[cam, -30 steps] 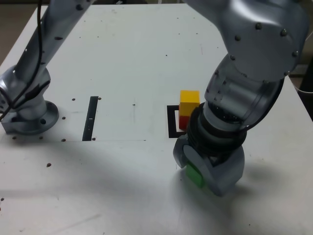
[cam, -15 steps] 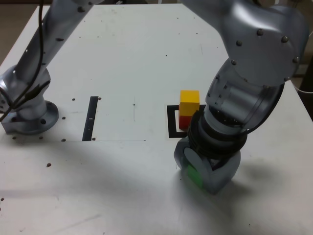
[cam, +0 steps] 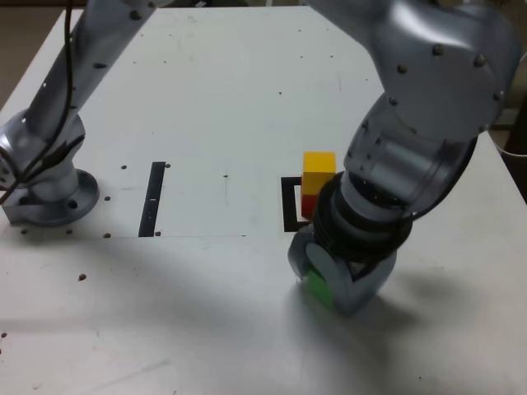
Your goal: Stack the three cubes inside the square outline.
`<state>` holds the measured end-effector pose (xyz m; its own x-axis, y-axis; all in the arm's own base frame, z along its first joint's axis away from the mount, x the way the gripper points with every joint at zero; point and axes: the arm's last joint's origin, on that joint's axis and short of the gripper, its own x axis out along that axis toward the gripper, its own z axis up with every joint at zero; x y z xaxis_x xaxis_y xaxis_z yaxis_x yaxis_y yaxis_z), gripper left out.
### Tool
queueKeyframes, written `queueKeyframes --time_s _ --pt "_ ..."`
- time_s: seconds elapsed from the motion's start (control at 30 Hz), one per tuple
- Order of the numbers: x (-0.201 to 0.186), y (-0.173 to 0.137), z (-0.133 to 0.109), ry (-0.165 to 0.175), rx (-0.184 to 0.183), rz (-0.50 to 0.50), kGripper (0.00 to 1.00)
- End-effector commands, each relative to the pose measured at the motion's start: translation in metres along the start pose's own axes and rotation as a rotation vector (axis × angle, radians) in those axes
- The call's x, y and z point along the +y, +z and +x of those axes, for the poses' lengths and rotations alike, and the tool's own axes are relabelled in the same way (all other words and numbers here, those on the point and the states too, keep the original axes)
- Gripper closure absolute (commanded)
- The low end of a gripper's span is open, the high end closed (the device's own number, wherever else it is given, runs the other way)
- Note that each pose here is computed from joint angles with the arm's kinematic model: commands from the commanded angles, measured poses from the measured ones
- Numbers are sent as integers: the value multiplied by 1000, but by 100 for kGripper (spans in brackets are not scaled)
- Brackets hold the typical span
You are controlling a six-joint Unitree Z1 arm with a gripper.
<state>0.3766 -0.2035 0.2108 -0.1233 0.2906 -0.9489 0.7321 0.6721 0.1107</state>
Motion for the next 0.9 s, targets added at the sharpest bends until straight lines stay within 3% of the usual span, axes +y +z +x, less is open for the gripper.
queueKeyframes --time_s 0.0,0.57,0.87 --pt "2 -10 -15 10 -21 -18 72" --pt "42 -82 -82 -14 -99 -229 72" --pt "81 -124 -78 -56 -75 -379 72"
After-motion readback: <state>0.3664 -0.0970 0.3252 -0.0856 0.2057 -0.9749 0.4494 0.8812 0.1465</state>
